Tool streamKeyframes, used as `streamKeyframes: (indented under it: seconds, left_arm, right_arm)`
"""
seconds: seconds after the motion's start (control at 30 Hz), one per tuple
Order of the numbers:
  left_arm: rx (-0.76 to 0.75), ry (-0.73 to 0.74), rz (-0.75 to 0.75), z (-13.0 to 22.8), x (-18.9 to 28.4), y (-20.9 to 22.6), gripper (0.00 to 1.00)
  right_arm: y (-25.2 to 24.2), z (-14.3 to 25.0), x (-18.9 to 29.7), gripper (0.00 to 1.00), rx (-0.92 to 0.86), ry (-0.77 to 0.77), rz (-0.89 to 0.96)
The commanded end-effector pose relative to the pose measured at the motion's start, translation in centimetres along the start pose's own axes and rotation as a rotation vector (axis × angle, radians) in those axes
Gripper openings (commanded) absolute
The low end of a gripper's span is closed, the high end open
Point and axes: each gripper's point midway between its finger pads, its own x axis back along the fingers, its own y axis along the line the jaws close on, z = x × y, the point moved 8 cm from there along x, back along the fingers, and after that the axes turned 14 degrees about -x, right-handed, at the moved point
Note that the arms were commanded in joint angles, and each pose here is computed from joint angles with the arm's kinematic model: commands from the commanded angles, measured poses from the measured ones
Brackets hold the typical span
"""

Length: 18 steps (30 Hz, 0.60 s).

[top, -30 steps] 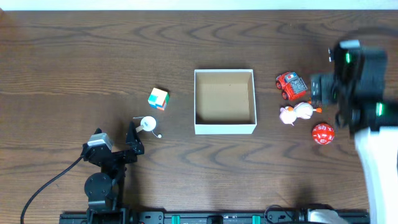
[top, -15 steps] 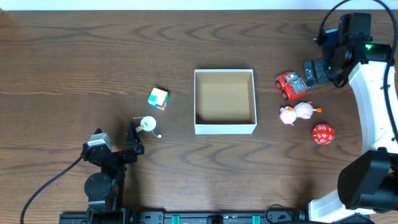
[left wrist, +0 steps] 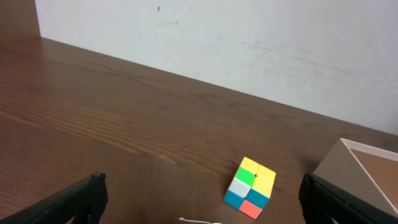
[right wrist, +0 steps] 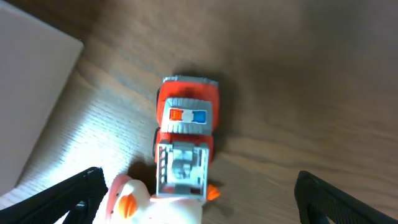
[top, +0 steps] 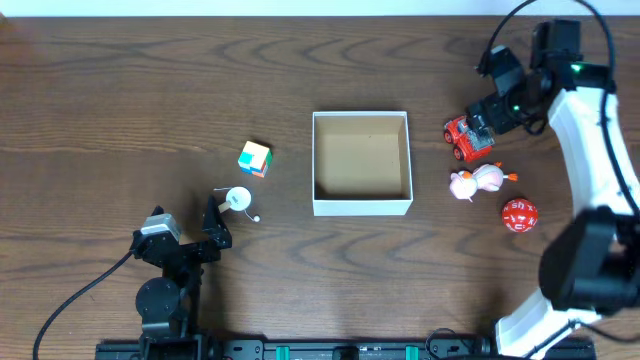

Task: Pack container
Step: 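Reach the right gripper to the red fire truck and grasp it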

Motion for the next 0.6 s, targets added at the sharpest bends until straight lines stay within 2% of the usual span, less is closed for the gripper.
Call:
streamKeyframes:
  seconds: [0.0,0.27,0.57]
  left_arm:
    - [0.008,0.049,-0.011,1.2,-0.1,0.1,0.98]
    - [0.008,0.049,-0.011,1.2,-0.1,0.1,0.98]
    - [0.008,0.049,-0.011,1.2,-0.1,0.1,0.98]
  right_arm:
    - [0.4,0.0,-2.2,0.99,0.009,0.048,-0.036]
    - [0.8,0.4,-6.0,0.99,-0.027,0.121,-0.06]
    - [0.9,0.9,-8.3,0.89,-0.043,0.166,-0.071]
